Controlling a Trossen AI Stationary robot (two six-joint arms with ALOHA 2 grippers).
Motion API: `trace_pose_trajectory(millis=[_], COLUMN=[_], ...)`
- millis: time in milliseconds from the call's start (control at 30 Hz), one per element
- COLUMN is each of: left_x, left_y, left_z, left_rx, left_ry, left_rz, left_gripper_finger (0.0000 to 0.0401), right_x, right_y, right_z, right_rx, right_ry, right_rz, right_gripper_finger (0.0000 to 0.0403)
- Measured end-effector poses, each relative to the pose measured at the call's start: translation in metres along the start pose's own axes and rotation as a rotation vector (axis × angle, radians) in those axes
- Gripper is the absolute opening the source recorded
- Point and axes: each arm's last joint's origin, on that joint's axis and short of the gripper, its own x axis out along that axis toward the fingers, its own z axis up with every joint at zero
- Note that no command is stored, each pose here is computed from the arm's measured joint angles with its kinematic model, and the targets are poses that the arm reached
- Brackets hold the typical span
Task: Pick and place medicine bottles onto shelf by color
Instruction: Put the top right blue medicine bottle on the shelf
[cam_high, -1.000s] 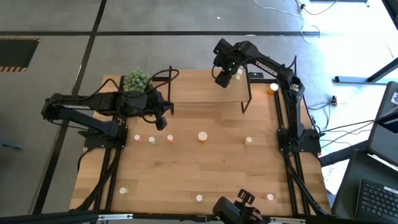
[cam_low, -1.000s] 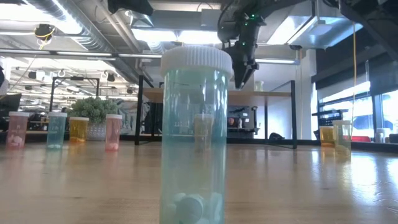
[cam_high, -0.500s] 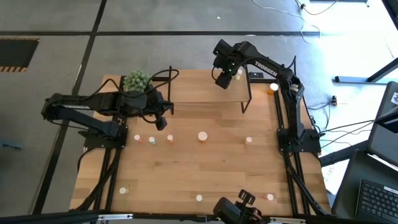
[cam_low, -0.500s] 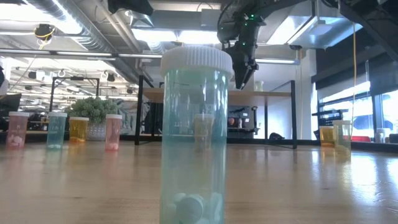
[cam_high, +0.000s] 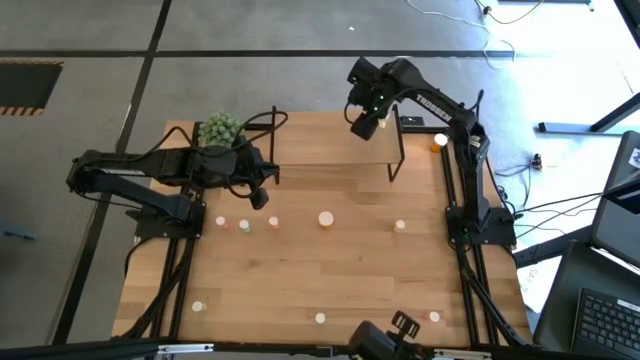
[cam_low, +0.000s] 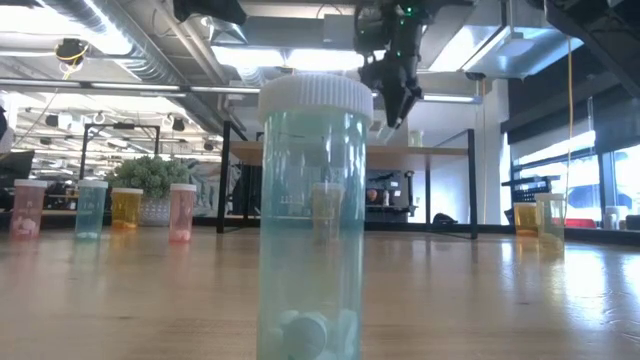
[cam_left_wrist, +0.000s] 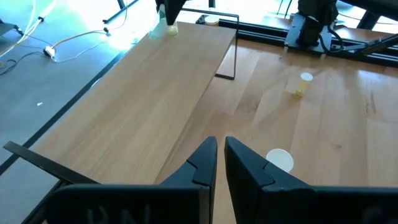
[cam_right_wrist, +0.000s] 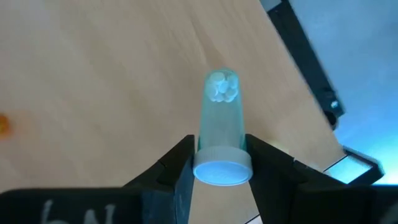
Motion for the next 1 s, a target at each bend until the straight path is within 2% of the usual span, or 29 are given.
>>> trace_pose_trajectory(millis=[300,600,867,1000], left_x=[0.000,0.000,0.000,0.000], left_y=[0.000,0.000,0.000,0.000], left_z=[0.000,0.000,0.000,0.000], left_rx=[-0.004,-0.011,-0.012,-0.010], left_ry=[0.000,0.000,0.000,0.000], left_rz=[0.000,0.000,0.000,0.001], left_gripper_finger=[0.0027,0.0027,0.0027,0.0027], right_x=[-0.015,-0.010,-0.009,0.002], right_y=[0.011,0.029,0.031,0.031], right_z=[-0.004,-0.004,-0.004,-0.007], right_rx=[-0.006,-0.051,-0.032,-0.043], right_ry=[0.014,0.034,0.036,0.084], right_rz=[0.026,0.043,0.046,0.037], right_gripper_finger=[0.0124,0.0130,0.0131,0.0131])
